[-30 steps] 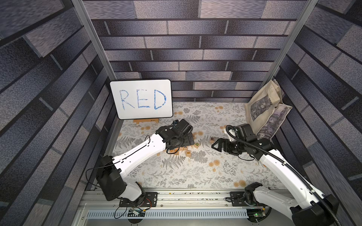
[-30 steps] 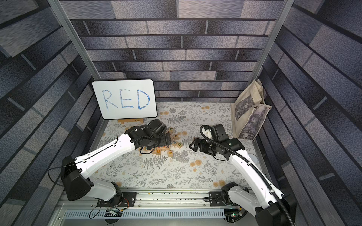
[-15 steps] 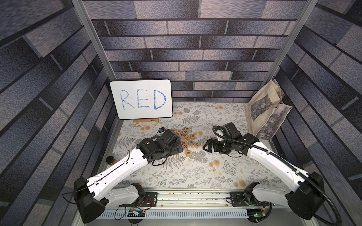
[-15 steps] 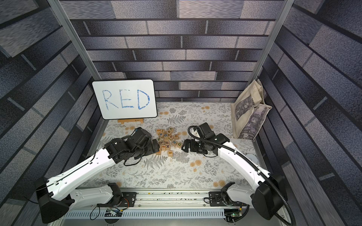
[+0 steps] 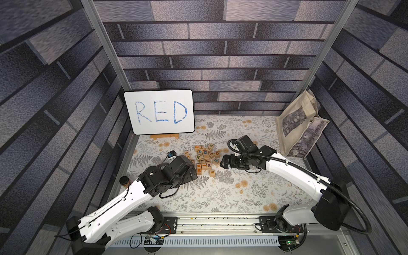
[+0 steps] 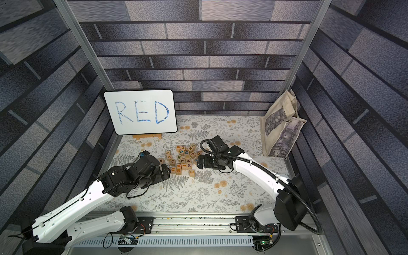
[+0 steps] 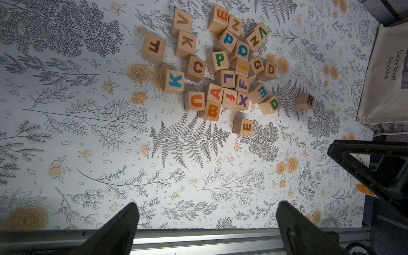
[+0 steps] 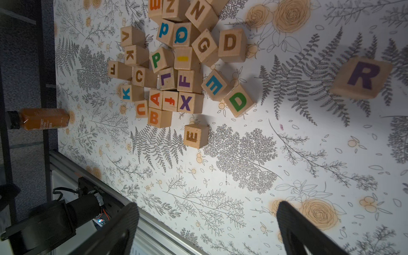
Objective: Assemble the uppercase word "red" with letter blocks
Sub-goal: Pick up the letter block from the center of the board.
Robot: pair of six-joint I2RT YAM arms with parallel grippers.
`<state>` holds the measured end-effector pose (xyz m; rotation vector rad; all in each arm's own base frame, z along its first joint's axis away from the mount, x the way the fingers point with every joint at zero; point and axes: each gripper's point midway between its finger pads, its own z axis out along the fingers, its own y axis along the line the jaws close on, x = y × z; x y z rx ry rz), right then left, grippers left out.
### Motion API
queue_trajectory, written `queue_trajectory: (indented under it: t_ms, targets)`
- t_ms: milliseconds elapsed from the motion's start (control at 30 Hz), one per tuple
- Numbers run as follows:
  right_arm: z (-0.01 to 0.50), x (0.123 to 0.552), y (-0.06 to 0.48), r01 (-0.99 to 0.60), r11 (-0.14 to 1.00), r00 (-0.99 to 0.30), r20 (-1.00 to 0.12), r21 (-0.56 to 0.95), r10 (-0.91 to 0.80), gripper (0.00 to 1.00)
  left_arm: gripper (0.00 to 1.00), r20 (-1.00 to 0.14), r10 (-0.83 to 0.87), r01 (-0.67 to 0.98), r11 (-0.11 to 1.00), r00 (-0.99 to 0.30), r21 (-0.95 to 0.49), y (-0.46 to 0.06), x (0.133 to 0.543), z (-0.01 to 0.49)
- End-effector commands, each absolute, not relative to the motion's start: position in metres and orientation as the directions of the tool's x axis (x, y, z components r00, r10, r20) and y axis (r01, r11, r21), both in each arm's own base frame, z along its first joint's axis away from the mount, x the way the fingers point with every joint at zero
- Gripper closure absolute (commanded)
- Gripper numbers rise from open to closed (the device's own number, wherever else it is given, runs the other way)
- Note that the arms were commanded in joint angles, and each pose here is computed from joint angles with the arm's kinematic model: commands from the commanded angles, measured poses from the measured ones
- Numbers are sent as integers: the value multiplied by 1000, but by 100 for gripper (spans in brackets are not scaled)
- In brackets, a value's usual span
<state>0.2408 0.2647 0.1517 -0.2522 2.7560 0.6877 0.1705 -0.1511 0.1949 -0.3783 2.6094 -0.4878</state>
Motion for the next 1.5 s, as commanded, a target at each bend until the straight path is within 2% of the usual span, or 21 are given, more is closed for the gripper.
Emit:
queue_trajectory:
  t_ms: [0, 367, 567, 767, 1133, 1333, 1467]
  targets:
    - [154, 248, 277, -231, 881, -936, -341, 413, -85, 0, 0, -381, -356, -226, 911, -854, -344, -130, 158, 186]
    - [134, 247, 308, -233, 915, -937, -327, 331, -120, 1, 0, -376, -382, -251, 902, -844, -352, -113, 143, 187]
    - [115, 244, 314, -204, 943, -950, -286, 261, -126, 15, 0, -374, -386, -256, 900, -843, -353, -106, 138, 188]
    - [101, 241, 324, -196, 954, -959, -246, 229, -138, 24, 0, -376, -398, -266, 896, -837, -356, -99, 133, 190]
    - [76, 231, 332, -173, 971, -975, -165, 164, -146, 39, 0, -383, -419, -280, 887, -823, -368, -87, 127, 194]
    - [63, 228, 333, -154, 981, -982, -125, 120, -139, 43, 0, -384, -426, -286, 884, -819, -370, -83, 125, 195]
    - [55, 227, 334, -142, 984, -986, -106, 107, -131, 50, 0, -383, -429, -286, 882, -818, -375, -81, 124, 195]
